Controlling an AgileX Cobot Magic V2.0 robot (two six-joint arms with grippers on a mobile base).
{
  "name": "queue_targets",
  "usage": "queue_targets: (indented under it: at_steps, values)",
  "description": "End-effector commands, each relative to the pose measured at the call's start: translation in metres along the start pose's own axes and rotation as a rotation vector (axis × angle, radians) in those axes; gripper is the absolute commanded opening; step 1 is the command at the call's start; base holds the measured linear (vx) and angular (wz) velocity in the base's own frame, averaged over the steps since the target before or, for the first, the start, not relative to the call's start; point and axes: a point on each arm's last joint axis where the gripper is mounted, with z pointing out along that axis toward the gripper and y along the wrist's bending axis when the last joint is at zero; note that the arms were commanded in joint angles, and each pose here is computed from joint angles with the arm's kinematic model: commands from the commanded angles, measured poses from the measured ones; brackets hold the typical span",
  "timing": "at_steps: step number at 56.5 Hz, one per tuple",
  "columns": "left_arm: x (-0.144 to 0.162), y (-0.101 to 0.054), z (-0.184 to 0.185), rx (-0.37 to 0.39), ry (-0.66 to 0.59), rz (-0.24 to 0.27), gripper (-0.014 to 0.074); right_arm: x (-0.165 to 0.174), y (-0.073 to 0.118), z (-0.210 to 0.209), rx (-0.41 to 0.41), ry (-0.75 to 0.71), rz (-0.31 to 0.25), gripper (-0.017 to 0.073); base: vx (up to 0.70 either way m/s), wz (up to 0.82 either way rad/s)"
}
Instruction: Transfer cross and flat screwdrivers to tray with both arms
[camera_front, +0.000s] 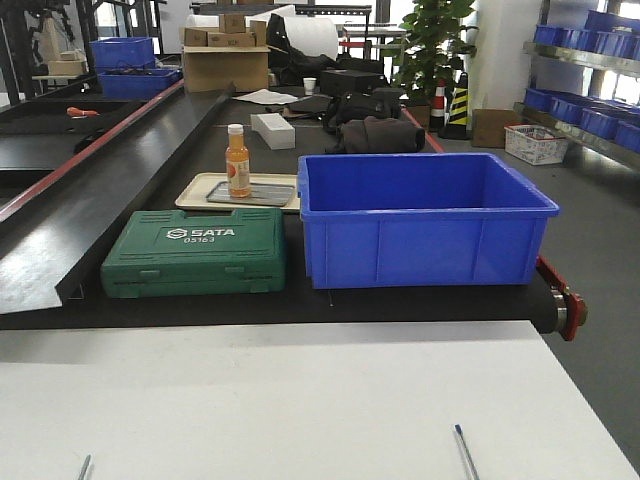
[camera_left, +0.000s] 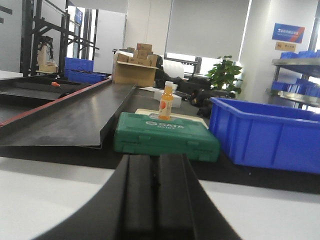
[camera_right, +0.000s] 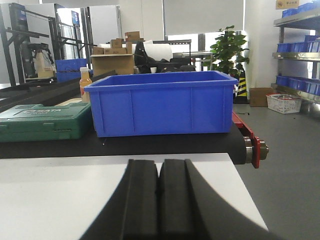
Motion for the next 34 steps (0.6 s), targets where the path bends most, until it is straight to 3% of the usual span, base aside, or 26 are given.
queue_targets:
  at_steps: [1,10,20,26,34]
  values:
    - [-0.039,-0.008,-0.004,0.040,-0.178,-0.032,0.0003,-0.039,0.002,-0.004,-0.010,-0.179,-0.014,-0.0008,0.00,0.00]
    - [-0.087,-0.018,0.001,0.042,-0.191,0.008,0.0003,-0.101,0.004,-0.003,-0.002,-0.195,-0.016,-0.0008,0.00,0.00]
    - [-0.139,-0.029,0.043,0.029,-0.139,0.041,0.0003,-0.166,0.007,0.036,0.001,-0.159,-0.022,-0.0008,0.00,0.00]
    - [-0.157,-0.033,0.071,0.023,-0.108,0.040,0.0003,-0.185,0.007,0.065,0.000,-0.135,-0.021,-0.0008,0.00,0.00]
    - [-0.155,-0.033,0.104,0.009,-0.030,0.040,0.0003,-0.184,0.007,0.094,0.002,-0.070,-0.014,-0.0008,0.00,0.00]
